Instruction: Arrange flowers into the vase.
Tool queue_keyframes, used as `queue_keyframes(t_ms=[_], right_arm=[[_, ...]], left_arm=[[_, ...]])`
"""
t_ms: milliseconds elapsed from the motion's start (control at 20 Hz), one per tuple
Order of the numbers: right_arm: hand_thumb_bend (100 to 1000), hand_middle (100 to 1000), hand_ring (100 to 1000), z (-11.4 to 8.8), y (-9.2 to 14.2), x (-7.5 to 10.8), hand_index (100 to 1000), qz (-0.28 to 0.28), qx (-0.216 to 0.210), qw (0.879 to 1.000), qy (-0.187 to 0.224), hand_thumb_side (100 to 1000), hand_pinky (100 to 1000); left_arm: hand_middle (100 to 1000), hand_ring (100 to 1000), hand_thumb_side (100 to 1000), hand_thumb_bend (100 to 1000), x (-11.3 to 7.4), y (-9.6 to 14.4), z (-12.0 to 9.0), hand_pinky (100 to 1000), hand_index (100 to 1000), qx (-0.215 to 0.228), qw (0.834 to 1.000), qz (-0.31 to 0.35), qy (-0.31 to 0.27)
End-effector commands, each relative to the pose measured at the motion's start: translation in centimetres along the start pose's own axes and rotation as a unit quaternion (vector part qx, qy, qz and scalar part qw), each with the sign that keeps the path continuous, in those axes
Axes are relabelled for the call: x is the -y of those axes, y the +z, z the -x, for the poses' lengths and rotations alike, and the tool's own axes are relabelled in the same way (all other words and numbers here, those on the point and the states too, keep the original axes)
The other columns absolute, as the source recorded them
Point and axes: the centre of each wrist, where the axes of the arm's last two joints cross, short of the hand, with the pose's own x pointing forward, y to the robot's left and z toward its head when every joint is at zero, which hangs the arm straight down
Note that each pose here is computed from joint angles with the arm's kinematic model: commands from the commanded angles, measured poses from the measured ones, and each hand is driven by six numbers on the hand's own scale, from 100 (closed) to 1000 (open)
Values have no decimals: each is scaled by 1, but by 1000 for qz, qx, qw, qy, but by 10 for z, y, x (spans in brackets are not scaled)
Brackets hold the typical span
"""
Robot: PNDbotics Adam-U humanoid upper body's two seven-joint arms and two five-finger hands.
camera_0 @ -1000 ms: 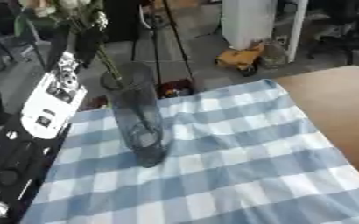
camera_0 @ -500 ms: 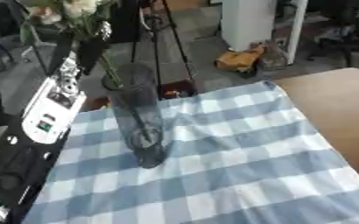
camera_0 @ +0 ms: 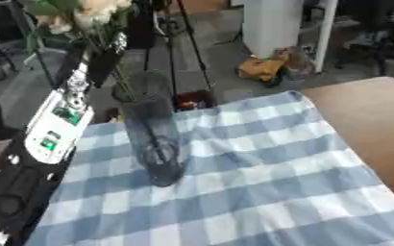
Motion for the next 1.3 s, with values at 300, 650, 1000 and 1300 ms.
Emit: queue_keyframes(t_ms=[300, 650, 1000, 1300], right_arm=[[100, 654, 779, -2, -8, 4, 809, 12, 14, 1000, 7, 987, 795], [100, 653, 779, -2, -7, 4, 810, 15, 11, 1000, 8, 989, 796], [100, 654, 780, -2, -7, 5, 810, 23, 8, 1000, 12, 989, 796], [100, 654, 780, -1, -7, 6, 809, 31, 6, 999, 18, 989, 796]], left_arm=[[759, 712, 1000, 208, -18, -2, -5, 342, 788, 24, 998, 32, -42], [792, 745, 1000, 200, -23, -1, -3, 386, 838, 23, 995, 60, -78], [788, 745, 1000, 192, -23, -1, -2, 391, 833, 18, 994, 64, -87], [806, 763, 1000, 191, -26, 0, -2, 418, 855, 22, 993, 75, -91]])
